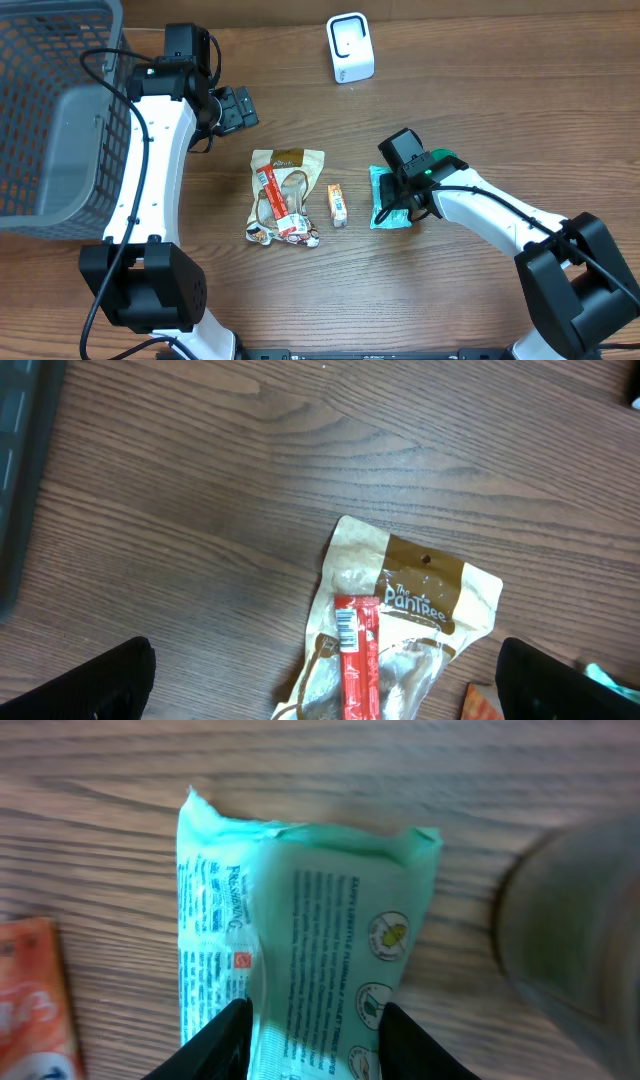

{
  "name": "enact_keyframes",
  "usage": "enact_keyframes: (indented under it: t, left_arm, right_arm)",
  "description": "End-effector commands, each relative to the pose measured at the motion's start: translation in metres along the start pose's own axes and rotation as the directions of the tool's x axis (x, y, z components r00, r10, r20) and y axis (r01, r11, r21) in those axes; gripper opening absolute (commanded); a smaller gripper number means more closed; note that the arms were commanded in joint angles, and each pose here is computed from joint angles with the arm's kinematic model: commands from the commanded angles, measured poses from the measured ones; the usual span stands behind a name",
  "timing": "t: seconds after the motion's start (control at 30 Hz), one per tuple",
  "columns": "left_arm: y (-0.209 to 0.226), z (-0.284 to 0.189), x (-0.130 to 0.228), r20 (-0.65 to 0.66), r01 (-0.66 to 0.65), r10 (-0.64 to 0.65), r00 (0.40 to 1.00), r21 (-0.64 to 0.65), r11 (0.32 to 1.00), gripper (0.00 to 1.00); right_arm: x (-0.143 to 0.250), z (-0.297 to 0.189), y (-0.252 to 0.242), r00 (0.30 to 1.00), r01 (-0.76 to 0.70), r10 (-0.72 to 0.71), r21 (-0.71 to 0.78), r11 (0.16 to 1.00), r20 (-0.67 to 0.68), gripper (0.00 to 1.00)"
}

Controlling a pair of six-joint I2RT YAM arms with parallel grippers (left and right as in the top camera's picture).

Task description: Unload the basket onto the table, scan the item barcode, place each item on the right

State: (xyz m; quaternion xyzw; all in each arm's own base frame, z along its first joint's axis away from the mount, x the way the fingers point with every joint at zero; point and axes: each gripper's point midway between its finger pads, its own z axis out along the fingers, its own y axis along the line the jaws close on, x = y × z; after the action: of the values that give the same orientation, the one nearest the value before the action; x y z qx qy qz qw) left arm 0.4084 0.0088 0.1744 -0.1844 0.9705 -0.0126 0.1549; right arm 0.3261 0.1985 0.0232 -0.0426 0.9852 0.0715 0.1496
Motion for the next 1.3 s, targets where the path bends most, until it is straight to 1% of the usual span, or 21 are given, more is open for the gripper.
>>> enact_keyframes:
  t: [0.0, 0.17, 0.23, 0.4, 0.53, 0.63, 0.7, 0.87, 0.9, 0.93, 1.1, 1.2, 1.27]
  left_arm:
    - [0.001, -0.009, -0.005, 0.028, -0.018, 0.018, 0.999, 0.006, 1.000, 1.00]
    - [0.001, -0.009, -0.005, 0.028, -0.018, 0.018, 0.999, 0.005, 1.000, 1.00]
    - [0.001, -0.009, -0.005, 0.028, -0.018, 0.018, 0.999, 0.006, 1.000, 1.00]
    - [0.001, -0.009, -0.005, 0.028, -0.018, 0.018, 0.999, 0.006, 1.000, 1.00]
    - [0.001, -0.009, -0.005, 0.028, -0.018, 0.018, 0.999, 0.006, 1.000, 1.00]
    - [0.001, -0.009, -0.005, 0.028, -0.018, 0.018, 0.999, 0.006, 1.000, 1.00]
    - [0.001, -0.009, -0.005, 0.028, -0.018, 0.018, 0.999, 0.006, 1.000, 1.00]
    - [0.001, -0.009, -0.005, 0.028, -0.018, 0.018, 0.999, 0.006, 1.000, 1.00]
    - [0.001, -0.009, -0.005, 0.028, -0.018, 0.018, 0.999, 0.006, 1.000, 1.00]
    - [0.001, -0.009, -0.005, 0.028, -0.018, 0.018, 0.999, 0.006, 1.000, 1.00]
    - [0.001, -0.009, -0.005, 0.028, -0.018, 0.018, 0.999, 0.006, 1.000, 1.00]
    - [0.001, -0.009, -0.005, 0.028, -0.018, 0.018, 0.999, 0.006, 1.000, 1.00]
    - [0.001, -0.009, -0.005, 0.028, -0.018, 0.018, 0.999, 0.006, 1.000, 1.00]
  right_arm:
    - [0.003, 0.002, 0.014, 0.998, 0.053, -0.054, -0.080, 0.995, -0.014, 0.41]
    - [0.001, 0.002, 0.013, 0.999, 0.053, -0.053, -0.074, 0.996, -0.006, 0.41]
    - [-0.006, 0.000, 0.009, 0.998, 0.053, -0.053, -0.044, 0.998, 0.016, 0.44]
    - [-0.027, -0.025, 0.018, 0.998, 0.052, -0.051, -0.048, 0.997, 0.037, 0.45]
    - [-0.037, -0.048, 0.035, 0.998, 0.060, -0.057, -0.099, 0.993, 0.033, 0.45]
    - [-0.032, -0.052, 0.048, 0.998, 0.065, -0.064, -0.151, 0.986, 0.011, 0.46]
    - [-0.027, -0.050, 0.052, 0.999, 0.042, -0.043, -0.156, 0.987, -0.006, 0.46]
    - [-0.015, -0.044, 0.059, 0.998, 0.057, -0.062, -0.153, 0.987, -0.029, 0.54]
    - [-0.013, -0.042, 0.061, 0.997, 0.061, -0.067, -0.151, 0.987, -0.034, 0.59]
    - [-0.011, -0.040, 0.062, 0.997, 0.065, -0.072, -0.150, 0.987, -0.040, 0.61]
    - [-0.014, -0.045, 0.062, 0.997, 0.064, -0.071, -0.152, 0.986, -0.035, 0.61]
    - [-0.026, -0.058, 0.061, 0.998, 0.056, -0.060, -0.151, 0.987, -0.023, 0.62]
    - [-0.041, -0.071, 0.058, 0.999, 0.047, -0.048, -0.150, 0.988, -0.002, 0.63]
